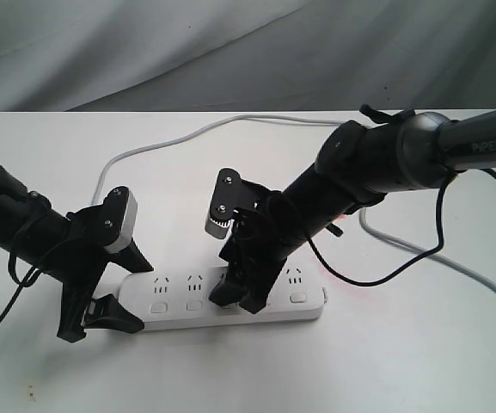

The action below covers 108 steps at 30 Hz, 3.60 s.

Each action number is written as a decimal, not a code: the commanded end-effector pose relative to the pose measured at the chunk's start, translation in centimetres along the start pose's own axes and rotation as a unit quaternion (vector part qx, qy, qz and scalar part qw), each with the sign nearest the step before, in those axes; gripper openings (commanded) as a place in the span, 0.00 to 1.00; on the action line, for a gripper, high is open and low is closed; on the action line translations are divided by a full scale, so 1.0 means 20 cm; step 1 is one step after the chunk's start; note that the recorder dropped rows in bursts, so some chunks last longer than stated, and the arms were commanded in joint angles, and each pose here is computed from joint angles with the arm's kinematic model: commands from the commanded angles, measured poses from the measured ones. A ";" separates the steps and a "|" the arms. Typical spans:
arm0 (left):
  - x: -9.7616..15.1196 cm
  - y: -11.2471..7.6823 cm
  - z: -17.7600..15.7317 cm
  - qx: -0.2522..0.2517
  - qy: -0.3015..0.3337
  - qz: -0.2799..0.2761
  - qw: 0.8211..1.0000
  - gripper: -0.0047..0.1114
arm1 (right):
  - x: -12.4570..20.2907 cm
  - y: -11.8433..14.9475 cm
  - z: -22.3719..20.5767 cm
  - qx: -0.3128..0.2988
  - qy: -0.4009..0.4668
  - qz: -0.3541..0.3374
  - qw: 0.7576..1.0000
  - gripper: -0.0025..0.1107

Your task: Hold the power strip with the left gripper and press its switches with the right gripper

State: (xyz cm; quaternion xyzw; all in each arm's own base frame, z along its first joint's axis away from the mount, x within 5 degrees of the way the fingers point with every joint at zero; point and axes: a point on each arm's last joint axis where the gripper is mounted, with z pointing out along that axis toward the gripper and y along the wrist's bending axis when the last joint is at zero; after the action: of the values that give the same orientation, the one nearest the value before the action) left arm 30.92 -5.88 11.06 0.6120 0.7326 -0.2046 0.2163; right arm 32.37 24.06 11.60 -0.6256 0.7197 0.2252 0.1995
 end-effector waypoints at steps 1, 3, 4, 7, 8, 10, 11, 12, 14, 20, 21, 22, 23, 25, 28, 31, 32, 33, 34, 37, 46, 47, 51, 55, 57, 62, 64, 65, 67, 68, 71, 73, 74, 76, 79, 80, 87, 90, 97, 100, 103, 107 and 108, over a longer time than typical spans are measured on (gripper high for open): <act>-0.01 0.00 0.00 0.000 -0.003 0.005 1.000 0.41 | 0.06 -0.02 0.06 0.010 0.032 -0.012 0.999 0.58; -0.01 0.00 0.00 0.000 -0.003 0.005 1.000 0.41 | 0.08 -0.02 0.05 0.013 0.046 -0.010 0.999 0.58; -0.01 0.00 0.00 0.000 -0.003 0.005 1.000 0.41 | 0.09 -0.03 0.05 0.015 0.054 -0.008 0.998 0.58; -0.01 0.00 0.00 0.000 -0.003 0.005 1.000 0.41 | 0.11 -0.04 0.04 0.020 0.067 0.001 0.998 0.58; -0.01 0.00 0.00 0.000 -0.003 0.005 1.000 0.41 | 0.12 -0.04 0.04 0.021 0.066 0.002 0.998 0.58; -0.01 0.00 0.00 0.000 -0.003 0.005 1.000 0.41 | 0.12 -0.05 0.04 0.021 0.067 0.004 0.998 0.58; -0.01 0.00 0.00 0.000 -0.003 0.005 1.000 0.41 | 0.12 -0.05 0.04 0.021 0.069 0.005 0.997 0.58; -0.01 0.00 0.00 0.000 -0.003 0.005 1.000 0.41 | 0.12 -0.05 0.04 0.021 0.070 0.004 0.997 0.58; -0.01 0.00 0.00 0.000 -0.003 0.005 1.000 0.41 | 0.12 -0.05 0.04 0.021 0.070 0.004 0.997 0.58; -0.01 0.00 0.00 0.000 -0.003 0.005 1.000 0.41 | 0.14 -0.05 0.03 0.022 0.094 -0.016 0.995 0.58; -0.01 0.00 0.00 0.000 -0.003 0.005 1.000 0.41 | 0.15 -0.05 0.03 0.023 0.097 -0.019 0.995 0.58; -0.01 0.00 0.00 0.000 -0.003 0.005 1.000 0.41 | 0.15 -0.05 0.03 0.023 0.099 -0.022 0.995 0.58; -0.01 0.00 0.00 0.000 -0.003 0.005 1.000 0.41 | 0.15 -0.05 0.03 0.023 0.101 -0.024 0.994 0.58; -0.01 0.00 0.00 0.000 -0.003 0.005 1.000 0.41 | 0.15 -0.05 0.03 0.024 0.101 -0.018 0.994 0.58; -0.01 0.00 0.00 0.000 -0.003 0.005 1.000 0.41 | 0.13 -0.05 0.02 0.025 0.087 -0.001 0.996 0.58; -0.01 0.00 0.00 0.000 -0.003 0.005 1.000 0.41 | 0.07 -0.04 -0.03 0.035 0.058 0.016 0.998 0.58; -0.01 0.00 0.00 0.000 -0.003 0.005 1.000 0.41 | 0.04 -0.04 -0.07 0.042 0.042 0.020 0.998 0.58; -0.01 0.00 0.00 0.000 -0.003 0.005 1.000 0.41 | 0.01 -0.03 -0.10 0.048 0.032 0.022 0.998 0.58; -0.01 0.00 0.00 0.000 -0.003 0.005 1.000 0.41 | -0.02 -0.03 -0.13 0.054 0.020 0.023 0.998 0.58; -0.01 0.00 0.00 0.000 -0.003 0.005 1.000 0.41 | -0.10 -0.01 -0.27 0.078 -0.009 0.013 0.997 0.58; -0.01 0.00 0.00 0.000 -0.003 0.005 1.000 0.41 | -0.16 0.03 -0.40 0.100 -0.018 0.019 0.995 0.58; -0.01 0.00 0.00 0.000 -0.003 0.005 1.000 0.41 | -0.14 0.03 -0.38 0.092 -0.001 0.005 0.996 0.58; -0.01 0.00 0.00 0.000 -0.003 0.005 1.000 0.41 | -0.09 0.03 -0.34 0.072 0.032 -0.012 0.997 0.58; -0.01 0.00 0.00 0.000 -0.003 0.005 1.000 0.41 | -0.07 0.03 -0.29 0.046 0.045 -0.035 0.997 0.58; -0.01 0.00 0.00 0.000 -0.003 0.005 1.000 0.41 | -0.05 0.03 -0.26 0.037 0.045 -0.038 0.998 0.58; -0.01 0.00 0.00 0.000 -0.003 0.005 1.000 0.41 | -0.05 0.03 -0.22 0.017 0.032 -0.045 0.998 0.58; -0.01 0.00 0.00 0.000 -0.003 0.005 1.000 0.41 | -0.05 0.03 -0.22 0.016 0.029 -0.048 0.998 0.58; -0.01 0.00 0.00 0.000 -0.003 0.005 1.000 0.41 | -0.04 0.03 -0.22 0.018 0.030 -0.050 0.998 0.58; -0.01 0.00 0.00 0.000 -0.003 0.005 1.000 0.41 | -0.03 0.02 -0.22 0.016 0.028 -0.050 0.998 0.58; -0.01 0.00 0.00 0.000 -0.003 0.005 1.000 0.41 | -0.02 0.01 -0.23 0.015 0.025 -0.043 0.999 0.58; -0.01 0.00 0.00 0.000 -0.003 0.005 1.000 0.41 | 0.01 -0.03 -0.29 -0.006 -0.009 -0.025 1.000 0.58; -0.01 0.00 0.00 0.000 -0.003 0.005 1.000 0.41 | 0.03 -0.04 -0.32 -0.026 -0.039 -0.019 0.999 0.58; -0.01 0.00 0.00 0.000 -0.003 0.005 1.000 0.41 | 0.03 -0.05 -0.33 -0.033 -0.053 -0.016 0.998 0.58; -0.01 0.00 0.00 0.000 -0.003 0.005 1.000 0.41 | 0.03 -0.05 -0.34 -0.035 -0.056 -0.017 0.998 0.58; -0.01 0.00 0.00 0.000 -0.003 0.005 1.000 0.41 | 0.05 -0.03 -0.32 -0.035 -0.049 -0.021 0.998 0.58; -0.01 0.00 0.00 0.000 -0.003 0.005 1.000 0.41 | 0.06 -0.03 -0.31 -0.031 -0.047 -0.018 0.998 0.58; -0.01 0.00 0.00 -0.001 -0.005 0.002 1.000 0.41 | 0.11 -0.01 -0.26 -0.007 -0.065 -0.012 0.998 0.58; -0.01 0.00 0.00 -0.001 -0.005 0.002 1.000 0.41 | 0.11 -0.02 -0.26 -0.001 -0.063 -0.012 0.998 0.58; -0.01 0.00 0.00 -0.001 -0.005 0.002 1.000 0.41 | 0.15 -0.03 -0.21 -0.010 -0.050 -0.005 0.999 0.58; -0.01 0.00 0.00 -0.001 -0.005 0.002 1.000 0.41 | 0.17 -0.03 -0.18 -0.016 -0.046 0.001 0.999 0.58; -0.01 0.00 0.00 -0.001 -0.005 0.002 1.000 0.41 | 0.18 -0.03 -0.17 -0.019 -0.042 0.000 0.999 0.58; -0.01 0.00 0.00 -0.001 -0.005 0.002 1.000 0.41 | 0.18 -0.04 -0.17 -0.006 -0.039 0.000 0.999 0.58; -0.01 0.00 0.00 -0.001 -0.005 0.002 1.000 0.41 | 0.18 -0.05 -0.17 -0.004 -0.037 -0.001 0.999 0.58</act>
State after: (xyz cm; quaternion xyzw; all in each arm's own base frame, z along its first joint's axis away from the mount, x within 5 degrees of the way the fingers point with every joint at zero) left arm 30.93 -5.89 11.07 0.6108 0.7333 -0.2051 0.2172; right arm 32.70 19.11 12.27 -0.6169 0.7092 0.2603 0.2208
